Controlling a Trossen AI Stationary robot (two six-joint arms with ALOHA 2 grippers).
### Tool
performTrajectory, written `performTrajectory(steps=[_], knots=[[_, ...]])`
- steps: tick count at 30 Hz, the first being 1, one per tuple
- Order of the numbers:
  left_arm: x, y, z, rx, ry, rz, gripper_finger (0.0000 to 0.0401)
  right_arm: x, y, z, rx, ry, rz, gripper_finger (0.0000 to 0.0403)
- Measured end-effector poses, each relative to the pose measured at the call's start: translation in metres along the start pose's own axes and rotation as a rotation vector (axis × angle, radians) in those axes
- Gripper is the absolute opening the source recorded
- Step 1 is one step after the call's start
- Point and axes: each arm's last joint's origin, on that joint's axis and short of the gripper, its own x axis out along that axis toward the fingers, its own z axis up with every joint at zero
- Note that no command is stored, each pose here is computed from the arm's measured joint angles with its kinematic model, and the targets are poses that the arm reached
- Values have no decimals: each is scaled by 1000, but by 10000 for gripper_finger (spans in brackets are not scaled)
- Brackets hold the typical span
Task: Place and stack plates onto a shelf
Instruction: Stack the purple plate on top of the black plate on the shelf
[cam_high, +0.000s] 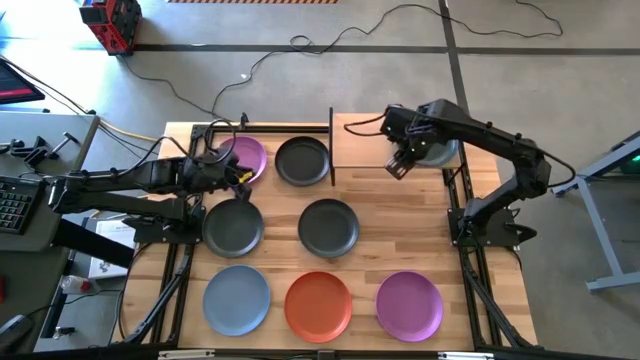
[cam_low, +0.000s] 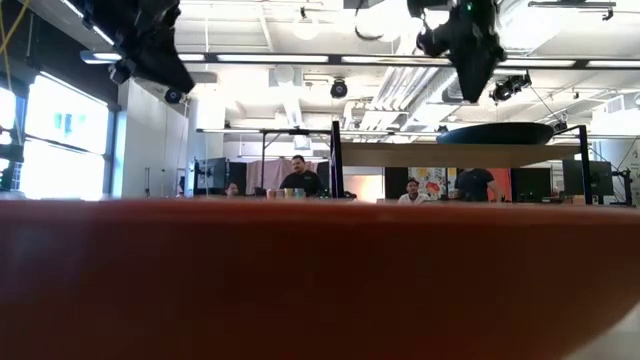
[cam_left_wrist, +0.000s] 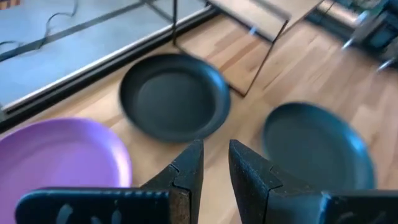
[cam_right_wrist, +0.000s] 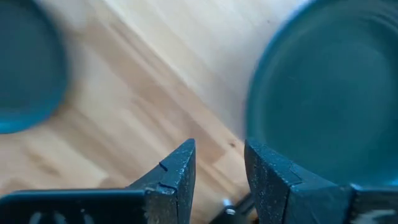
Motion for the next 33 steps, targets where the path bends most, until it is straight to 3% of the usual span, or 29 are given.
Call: performTrajectory(steps=[7, 15, 24, 33], knots=[[17, 13, -7, -22, 143, 160, 65, -35, 13, 4, 10, -125, 161, 114], [53, 26, -8, -78, 325, 217, 65, -66, 26, 3, -14, -260, 236, 114], [90, 41, -15, -88, 503, 285, 65, -69, 30, 2, -21, -273, 249, 114], [116, 45, -21, -57, 577, 279, 65, -69, 30, 2, -7, -271, 251, 114]])
